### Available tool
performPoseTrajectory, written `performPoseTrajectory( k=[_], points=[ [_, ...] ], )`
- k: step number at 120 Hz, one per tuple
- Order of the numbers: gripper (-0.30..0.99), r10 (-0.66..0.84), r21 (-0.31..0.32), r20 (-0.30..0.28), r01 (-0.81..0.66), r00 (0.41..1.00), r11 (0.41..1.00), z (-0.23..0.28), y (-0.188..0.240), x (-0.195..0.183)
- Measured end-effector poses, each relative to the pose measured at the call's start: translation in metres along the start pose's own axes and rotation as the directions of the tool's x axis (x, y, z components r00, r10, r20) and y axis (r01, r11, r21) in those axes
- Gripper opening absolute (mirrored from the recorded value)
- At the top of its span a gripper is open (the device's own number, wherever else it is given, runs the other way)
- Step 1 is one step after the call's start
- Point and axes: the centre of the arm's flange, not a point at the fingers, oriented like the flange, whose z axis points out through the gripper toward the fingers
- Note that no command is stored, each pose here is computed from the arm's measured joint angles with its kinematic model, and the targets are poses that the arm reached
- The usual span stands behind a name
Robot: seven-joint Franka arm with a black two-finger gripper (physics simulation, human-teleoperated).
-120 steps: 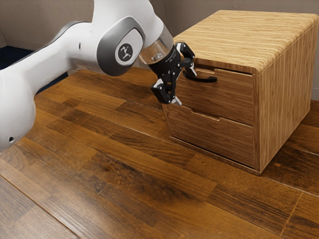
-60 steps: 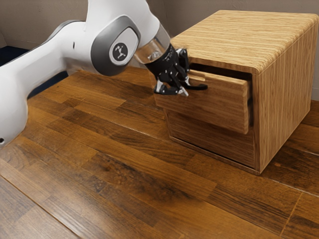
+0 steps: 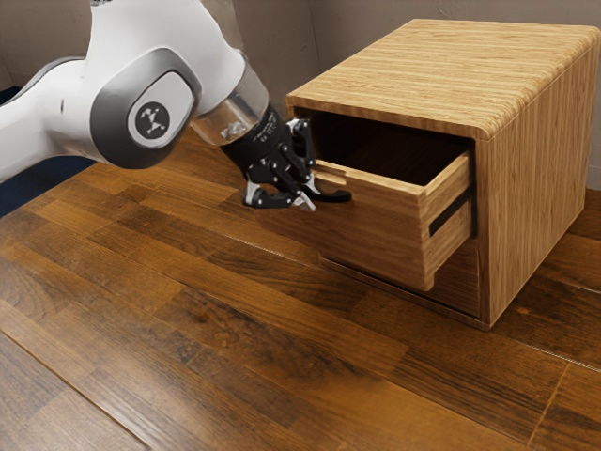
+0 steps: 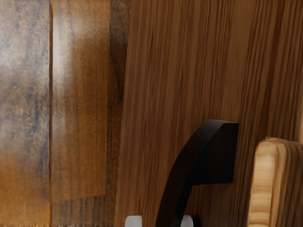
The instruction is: Pull the drawer handle with one arm to open the drawer
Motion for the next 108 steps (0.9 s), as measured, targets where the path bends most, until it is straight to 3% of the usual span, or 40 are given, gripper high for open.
performPoseTrajectory(
  k=[71, 108],
  points=[
    [-0.09, -0.013, -0.004, 0.022, 0.014, 1.0, 1.0, -0.031, -0.061, 0.013],
    [-0.09, -0.013, -0.028, 0.003, 0.013, 1.0, 1.0, -0.047, -0.08, 0.009]
  ],
)
